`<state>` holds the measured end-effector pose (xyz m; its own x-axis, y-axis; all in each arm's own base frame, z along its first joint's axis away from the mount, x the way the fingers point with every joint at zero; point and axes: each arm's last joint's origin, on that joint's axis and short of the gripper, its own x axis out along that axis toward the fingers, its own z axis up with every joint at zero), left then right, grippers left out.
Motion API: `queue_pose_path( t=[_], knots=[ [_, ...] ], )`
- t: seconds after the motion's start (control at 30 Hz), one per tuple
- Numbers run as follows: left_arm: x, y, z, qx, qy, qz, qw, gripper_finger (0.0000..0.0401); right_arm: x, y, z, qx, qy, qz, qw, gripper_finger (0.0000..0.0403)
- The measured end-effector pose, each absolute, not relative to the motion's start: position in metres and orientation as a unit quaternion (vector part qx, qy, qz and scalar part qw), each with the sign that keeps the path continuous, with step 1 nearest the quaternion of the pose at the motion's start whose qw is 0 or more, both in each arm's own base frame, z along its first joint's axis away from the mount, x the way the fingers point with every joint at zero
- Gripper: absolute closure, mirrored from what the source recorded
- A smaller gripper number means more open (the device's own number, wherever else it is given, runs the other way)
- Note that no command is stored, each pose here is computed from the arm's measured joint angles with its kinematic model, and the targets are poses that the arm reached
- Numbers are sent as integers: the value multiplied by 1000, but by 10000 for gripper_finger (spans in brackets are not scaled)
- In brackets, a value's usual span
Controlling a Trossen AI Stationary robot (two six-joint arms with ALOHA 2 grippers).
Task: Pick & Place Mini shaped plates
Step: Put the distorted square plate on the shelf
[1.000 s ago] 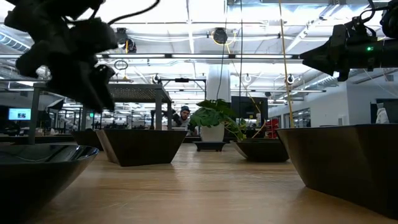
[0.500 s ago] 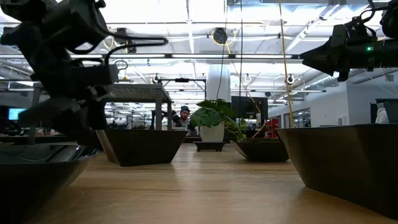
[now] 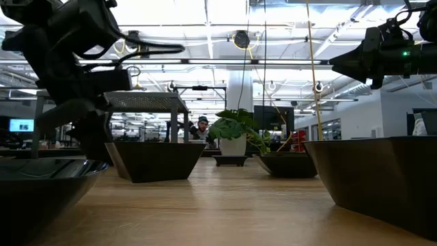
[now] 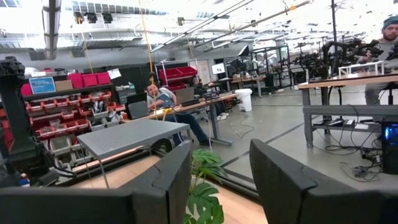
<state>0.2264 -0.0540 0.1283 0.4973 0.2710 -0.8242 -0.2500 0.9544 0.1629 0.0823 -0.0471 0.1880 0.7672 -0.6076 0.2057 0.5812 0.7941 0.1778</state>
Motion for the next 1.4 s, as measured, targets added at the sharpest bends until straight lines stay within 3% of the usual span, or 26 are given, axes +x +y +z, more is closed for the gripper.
queue_pose_path(
  t=[0.17,0.33,0.5,0.7,0.9,1.17,1.27,1.4],
  knots=[
    [247,-61,150,19,439,107,892,394,82,-47,188,52,-127,-317,939,250],
    [277,-69,196,68,381,74,919,397,82,-47,188,51,-127,-317,939,250],
    [296,-58,247,125,354,162,912,394,82,-47,188,51,-127,-317,939,250],
    [292,-12,302,169,417,301,841,394,82,-47,188,51,-127,-317,939,250],
    [261,58,333,85,497,433,747,395,82,-47,188,51,-127,-317,939,250],
    [199,138,311,-90,607,525,590,397,82,-47,188,52,-127,-316,939,250],
    [185,157,301,-124,616,532,568,397,82,-47,188,52,-127,-316,939,250],
    [178,170,293,-145,614,525,571,398,82,-47,188,52,-127,-316,939,250]
  ],
)
